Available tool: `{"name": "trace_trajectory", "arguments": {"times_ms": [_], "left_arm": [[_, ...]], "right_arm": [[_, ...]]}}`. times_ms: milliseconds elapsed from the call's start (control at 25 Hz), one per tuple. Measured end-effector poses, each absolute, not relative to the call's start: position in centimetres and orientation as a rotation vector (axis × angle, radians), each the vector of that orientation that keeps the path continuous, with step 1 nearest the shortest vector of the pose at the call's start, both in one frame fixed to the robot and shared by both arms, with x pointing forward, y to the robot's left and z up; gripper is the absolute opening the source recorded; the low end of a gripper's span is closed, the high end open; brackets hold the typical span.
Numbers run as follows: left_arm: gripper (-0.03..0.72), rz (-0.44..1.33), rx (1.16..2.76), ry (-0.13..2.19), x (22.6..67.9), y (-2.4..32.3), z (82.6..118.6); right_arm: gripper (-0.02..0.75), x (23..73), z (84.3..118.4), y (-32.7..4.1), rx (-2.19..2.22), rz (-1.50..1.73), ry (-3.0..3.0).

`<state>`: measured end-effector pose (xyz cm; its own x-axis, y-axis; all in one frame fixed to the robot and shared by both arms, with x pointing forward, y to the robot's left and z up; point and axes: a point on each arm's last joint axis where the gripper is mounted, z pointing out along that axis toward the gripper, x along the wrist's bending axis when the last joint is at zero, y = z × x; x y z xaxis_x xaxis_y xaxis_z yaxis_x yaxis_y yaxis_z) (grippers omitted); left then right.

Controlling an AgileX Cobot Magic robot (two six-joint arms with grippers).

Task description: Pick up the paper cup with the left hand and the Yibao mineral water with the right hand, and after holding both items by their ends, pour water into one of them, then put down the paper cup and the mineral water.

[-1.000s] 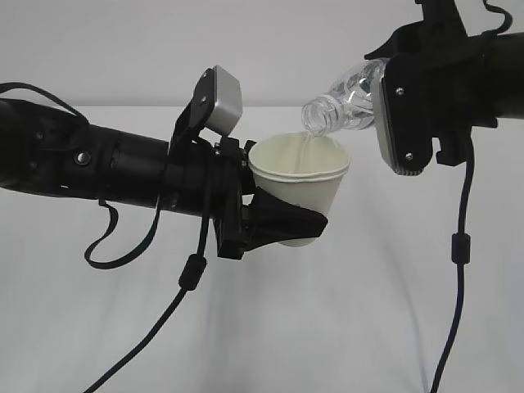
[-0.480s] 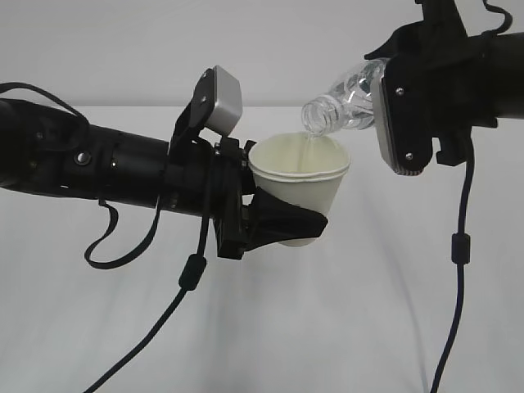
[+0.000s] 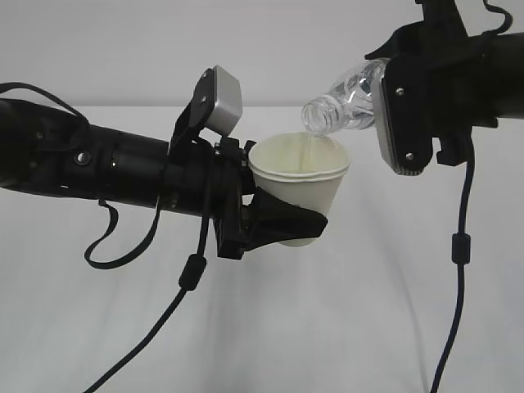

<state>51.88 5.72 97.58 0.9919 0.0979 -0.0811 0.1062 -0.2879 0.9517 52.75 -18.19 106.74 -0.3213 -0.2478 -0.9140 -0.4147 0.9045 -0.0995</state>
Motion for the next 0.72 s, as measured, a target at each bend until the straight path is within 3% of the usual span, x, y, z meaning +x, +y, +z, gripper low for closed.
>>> {"name": "trace_trajectory", "arguments": {"times_ms": [720], "left_arm": [[0.461, -0.008, 1.865, 0.148, 51.88, 5.72, 97.58]], "right_arm": [[0.453, 52.75, 106.74, -18.19, -0.494, 0.176, 1.917]]}}
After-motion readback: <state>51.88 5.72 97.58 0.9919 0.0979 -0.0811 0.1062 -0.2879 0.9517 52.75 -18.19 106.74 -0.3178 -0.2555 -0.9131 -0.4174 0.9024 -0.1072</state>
